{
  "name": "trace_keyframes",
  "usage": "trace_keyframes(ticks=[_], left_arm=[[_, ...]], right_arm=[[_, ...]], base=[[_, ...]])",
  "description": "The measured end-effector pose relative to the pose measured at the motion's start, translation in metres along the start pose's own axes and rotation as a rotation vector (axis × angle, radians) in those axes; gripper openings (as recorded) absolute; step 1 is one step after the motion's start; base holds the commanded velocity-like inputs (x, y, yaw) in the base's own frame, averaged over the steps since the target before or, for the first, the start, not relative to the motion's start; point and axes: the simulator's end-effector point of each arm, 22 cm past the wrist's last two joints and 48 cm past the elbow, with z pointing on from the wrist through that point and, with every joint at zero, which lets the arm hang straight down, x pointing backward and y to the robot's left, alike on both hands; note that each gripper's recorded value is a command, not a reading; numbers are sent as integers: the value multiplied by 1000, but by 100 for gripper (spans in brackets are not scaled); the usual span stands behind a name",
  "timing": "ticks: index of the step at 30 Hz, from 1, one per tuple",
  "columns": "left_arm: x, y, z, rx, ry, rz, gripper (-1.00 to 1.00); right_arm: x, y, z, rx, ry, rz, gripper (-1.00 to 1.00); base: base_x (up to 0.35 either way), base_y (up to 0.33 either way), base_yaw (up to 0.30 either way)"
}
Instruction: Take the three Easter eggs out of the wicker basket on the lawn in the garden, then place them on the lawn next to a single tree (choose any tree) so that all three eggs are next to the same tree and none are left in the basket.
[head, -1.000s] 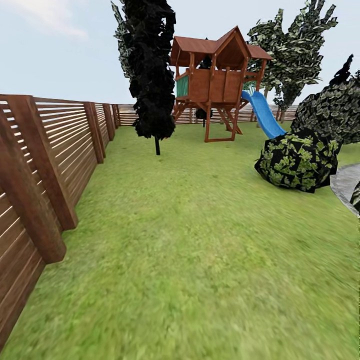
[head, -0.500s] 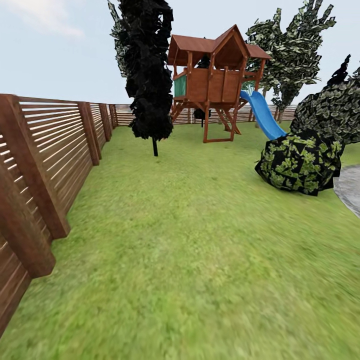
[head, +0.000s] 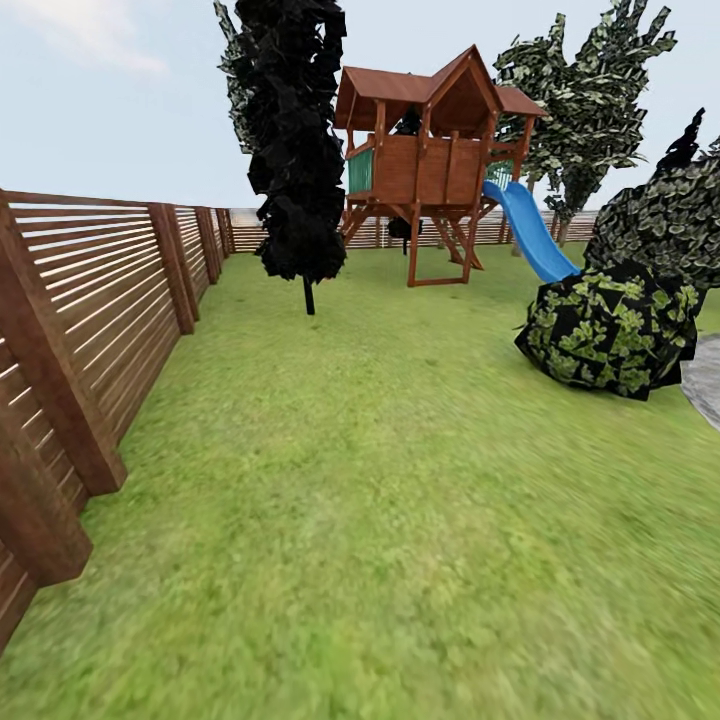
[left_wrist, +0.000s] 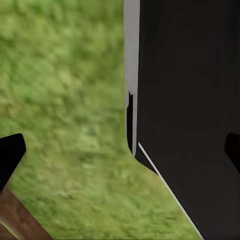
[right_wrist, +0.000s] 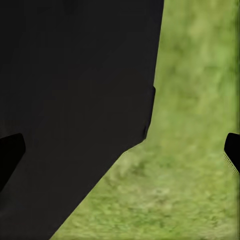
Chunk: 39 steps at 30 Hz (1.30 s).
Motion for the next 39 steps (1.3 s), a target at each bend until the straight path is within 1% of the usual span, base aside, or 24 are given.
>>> trace_keyframes(ticks=[17, 29, 39], left_arm=[[0, 0, 0, 0, 0, 0, 100], [0, 0, 0, 0, 0, 1, 100], [0, 0, 0, 0, 0, 0, 100]], right_arm=[[0, 0, 0, 0, 0, 1, 100], [0, 2, 0, -7, 0, -1, 100], [0, 0, 0, -2, 0, -1, 100]], base=[[334, 0, -2], [334, 0, -203], [334, 0, -26]])
